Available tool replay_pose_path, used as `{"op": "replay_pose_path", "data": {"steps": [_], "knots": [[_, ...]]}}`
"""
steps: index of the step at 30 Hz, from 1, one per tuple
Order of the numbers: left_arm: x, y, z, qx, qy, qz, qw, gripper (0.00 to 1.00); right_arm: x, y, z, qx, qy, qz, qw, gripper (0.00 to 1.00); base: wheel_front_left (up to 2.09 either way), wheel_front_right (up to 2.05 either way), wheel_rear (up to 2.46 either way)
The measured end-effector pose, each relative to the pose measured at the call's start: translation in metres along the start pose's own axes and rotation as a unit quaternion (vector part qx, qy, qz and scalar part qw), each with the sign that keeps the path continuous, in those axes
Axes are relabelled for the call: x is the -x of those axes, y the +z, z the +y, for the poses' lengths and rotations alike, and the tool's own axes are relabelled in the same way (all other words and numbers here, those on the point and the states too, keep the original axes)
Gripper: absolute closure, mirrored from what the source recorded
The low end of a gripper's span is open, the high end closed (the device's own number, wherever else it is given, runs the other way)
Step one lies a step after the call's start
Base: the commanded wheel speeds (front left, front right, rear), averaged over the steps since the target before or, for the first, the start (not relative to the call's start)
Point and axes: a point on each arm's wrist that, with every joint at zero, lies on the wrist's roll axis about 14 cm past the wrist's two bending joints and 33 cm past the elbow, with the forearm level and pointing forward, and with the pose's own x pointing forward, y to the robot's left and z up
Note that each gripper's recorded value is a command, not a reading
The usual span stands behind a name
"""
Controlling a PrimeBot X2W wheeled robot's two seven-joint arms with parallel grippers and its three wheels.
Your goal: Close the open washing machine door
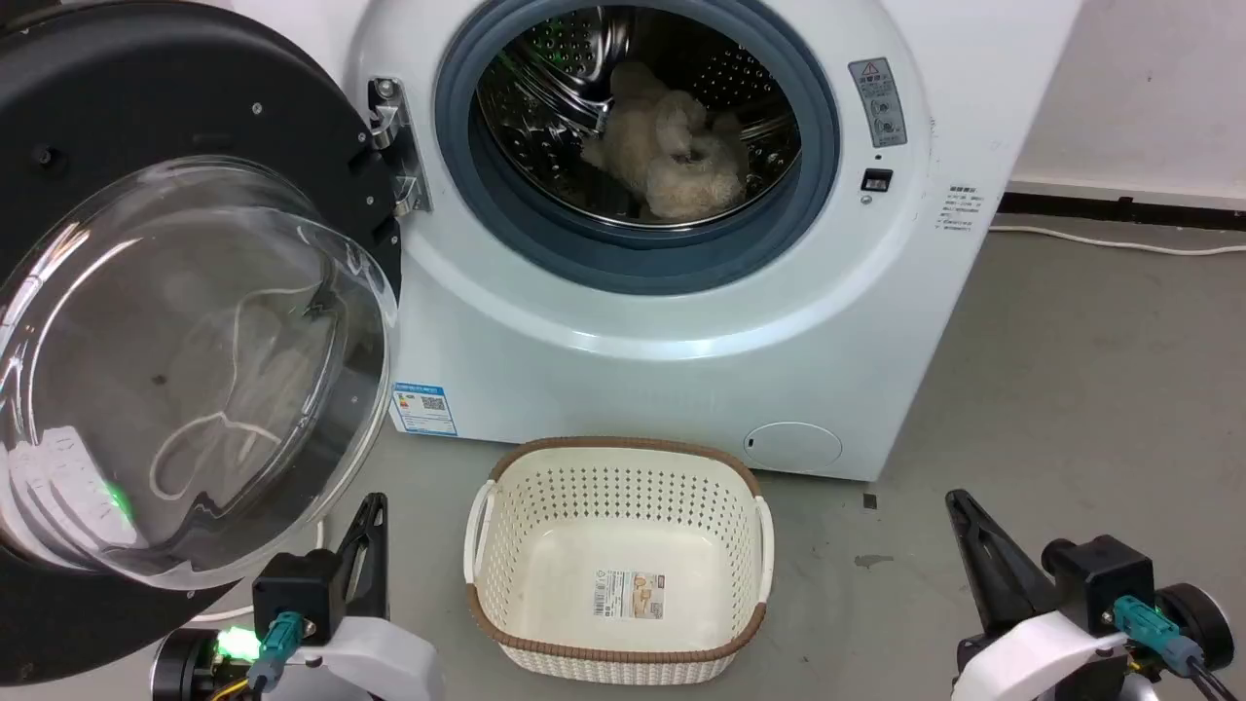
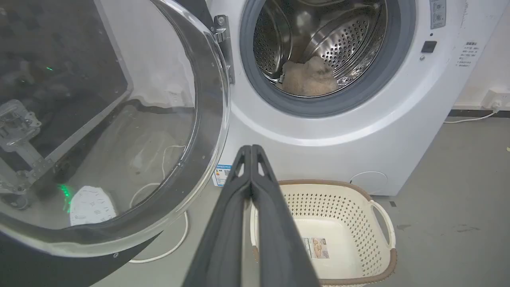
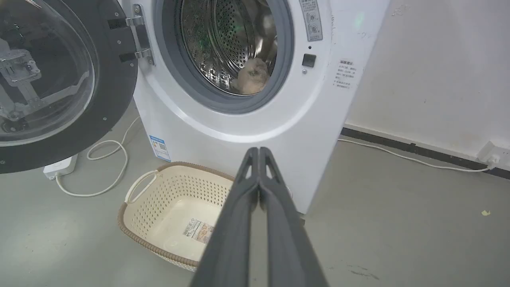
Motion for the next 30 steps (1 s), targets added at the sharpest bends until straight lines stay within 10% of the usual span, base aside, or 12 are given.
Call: {"op": "replay_pose_path", "data": {"steps": [30], "knots": [[-0.0001, 0.0001, 0.0000, 0.000, 0.000, 0.000, 1.000, 1.00, -0.0001, 0.0002, 0.0000, 0.000, 0.000, 0.000, 1.000, 1.00, 0.00, 0.00, 0.00]]}}
